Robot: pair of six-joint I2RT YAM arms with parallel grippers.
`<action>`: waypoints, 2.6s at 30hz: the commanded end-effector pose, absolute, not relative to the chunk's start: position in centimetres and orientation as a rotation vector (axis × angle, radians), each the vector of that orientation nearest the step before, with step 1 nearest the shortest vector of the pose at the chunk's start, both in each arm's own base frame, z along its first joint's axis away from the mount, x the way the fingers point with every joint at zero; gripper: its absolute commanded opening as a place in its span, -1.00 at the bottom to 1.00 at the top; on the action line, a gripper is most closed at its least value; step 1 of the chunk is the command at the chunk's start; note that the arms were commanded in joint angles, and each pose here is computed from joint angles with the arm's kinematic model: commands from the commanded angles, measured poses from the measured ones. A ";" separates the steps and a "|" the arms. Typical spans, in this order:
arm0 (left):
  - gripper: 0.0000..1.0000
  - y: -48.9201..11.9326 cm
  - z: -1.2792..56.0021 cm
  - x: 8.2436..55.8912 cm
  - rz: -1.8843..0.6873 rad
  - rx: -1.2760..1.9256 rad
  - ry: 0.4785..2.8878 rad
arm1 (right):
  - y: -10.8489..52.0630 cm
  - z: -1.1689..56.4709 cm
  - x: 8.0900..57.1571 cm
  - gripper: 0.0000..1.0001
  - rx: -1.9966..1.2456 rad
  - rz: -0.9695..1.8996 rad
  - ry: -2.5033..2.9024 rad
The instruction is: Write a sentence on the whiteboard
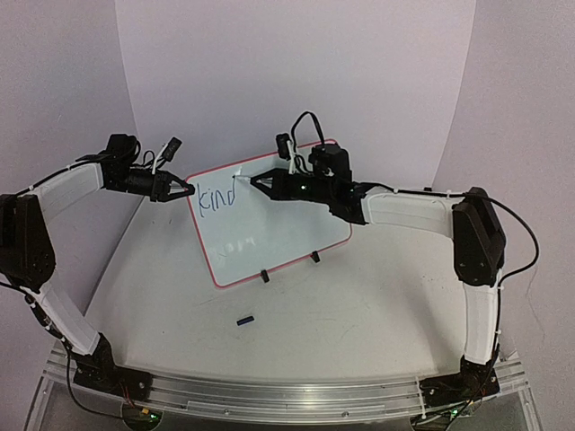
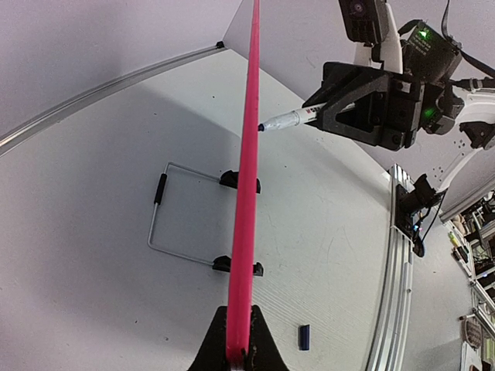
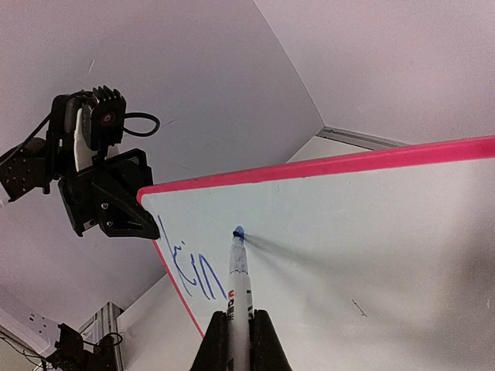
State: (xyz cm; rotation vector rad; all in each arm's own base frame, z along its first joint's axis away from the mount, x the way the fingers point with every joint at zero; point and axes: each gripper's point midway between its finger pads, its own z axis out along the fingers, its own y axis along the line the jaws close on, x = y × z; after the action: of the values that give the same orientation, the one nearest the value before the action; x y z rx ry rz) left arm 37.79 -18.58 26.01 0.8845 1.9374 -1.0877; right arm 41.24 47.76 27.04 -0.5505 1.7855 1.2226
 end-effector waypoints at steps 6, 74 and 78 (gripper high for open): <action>-1.00 -18.5 26.4 37.5 -1.027 0.918 1.939 | 47.0 23.8 40.6 -1.00 -0.548 1.221 1.861; -1.00 -18.5 26.3 37.6 -1.025 0.917 1.942 | 45.2 25.5 40.8 -1.00 -0.473 1.167 1.812; -1.00 -18.5 26.2 37.6 -1.026 0.917 1.944 | 45.5 24.3 40.3 -1.00 -0.497 1.190 1.840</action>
State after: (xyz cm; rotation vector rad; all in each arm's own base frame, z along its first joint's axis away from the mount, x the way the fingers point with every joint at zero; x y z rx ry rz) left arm 37.75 -18.52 25.91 0.8804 1.9453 -1.0890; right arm 40.31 46.29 23.53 -0.5147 1.8456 1.1991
